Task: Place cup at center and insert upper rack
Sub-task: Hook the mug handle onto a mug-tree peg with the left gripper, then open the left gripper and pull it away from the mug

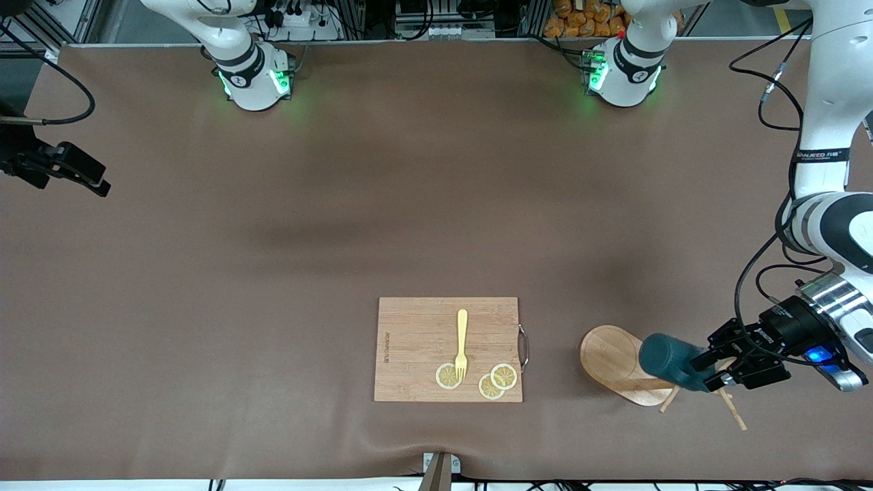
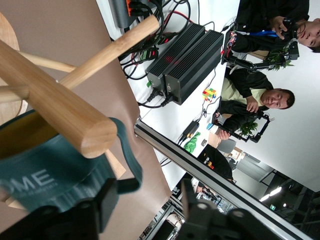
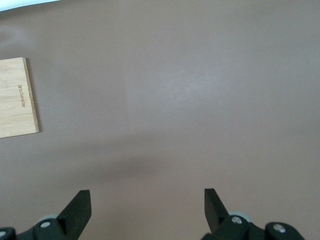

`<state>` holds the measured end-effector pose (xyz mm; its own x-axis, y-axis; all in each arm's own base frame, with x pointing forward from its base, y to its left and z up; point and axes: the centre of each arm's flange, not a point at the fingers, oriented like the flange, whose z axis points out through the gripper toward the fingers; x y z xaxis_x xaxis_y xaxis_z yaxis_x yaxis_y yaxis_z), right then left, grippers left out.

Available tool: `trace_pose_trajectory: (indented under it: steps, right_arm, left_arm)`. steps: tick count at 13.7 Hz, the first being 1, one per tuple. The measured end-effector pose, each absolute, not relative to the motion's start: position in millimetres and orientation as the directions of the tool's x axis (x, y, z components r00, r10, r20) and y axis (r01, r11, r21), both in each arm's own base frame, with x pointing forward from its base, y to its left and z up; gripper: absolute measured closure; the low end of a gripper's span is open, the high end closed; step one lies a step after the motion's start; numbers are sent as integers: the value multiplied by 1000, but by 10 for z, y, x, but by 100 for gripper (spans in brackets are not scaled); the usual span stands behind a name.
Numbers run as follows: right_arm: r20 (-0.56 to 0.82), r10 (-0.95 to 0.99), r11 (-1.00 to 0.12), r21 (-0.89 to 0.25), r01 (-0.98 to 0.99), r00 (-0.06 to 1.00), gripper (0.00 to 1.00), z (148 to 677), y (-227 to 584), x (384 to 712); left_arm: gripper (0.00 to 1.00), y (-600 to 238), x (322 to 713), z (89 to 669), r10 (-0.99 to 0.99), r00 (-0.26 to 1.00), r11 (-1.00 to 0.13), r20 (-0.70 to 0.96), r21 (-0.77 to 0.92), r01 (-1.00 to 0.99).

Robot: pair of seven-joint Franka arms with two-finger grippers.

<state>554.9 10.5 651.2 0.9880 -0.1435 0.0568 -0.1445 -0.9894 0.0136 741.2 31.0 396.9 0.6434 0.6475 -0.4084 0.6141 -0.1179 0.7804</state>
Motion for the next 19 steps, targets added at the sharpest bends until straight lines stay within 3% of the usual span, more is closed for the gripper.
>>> trace_pose_trajectory:
  steps: [3, 4, 8, 13, 16, 19]
  right_arm:
    - [57, -144, -989, 14, -145, 988, 0, 6512, 103, 5549]
    - [57, -144, -989, 14, -145, 988, 0, 6512, 102, 5549]
    - [57, -144, -989, 14, -145, 988, 0, 6512, 101, 5549]
    - [57, -144, -989, 14, -145, 988, 0, 6512, 100, 5549]
    - [57, -145, -989, 14, -146, 988, 0, 6512, 98, 5549]
    - [57, -145, -989, 14, -146, 988, 0, 6512, 98, 5549]
  left_arm:
    - [5, 316, 7419, 3994, 646, 656, -131, -390, 790, 599]
    - [0, 323, 7420, 3998, 647, 661, -141, -381, 792, 594]
    - [0, 342, 7415, 4151, 652, 692, -222, -309, 795, 564]
    - [0, 264, 7303, 4698, 618, 782, -498, -74, 733, 463]
    - [0, 32, 7172, 5076, 520, 849, -712, 98, 599, 367]
    - [0, -216, 6935, 5288, 387, 912, -848, 135, 440, 295]
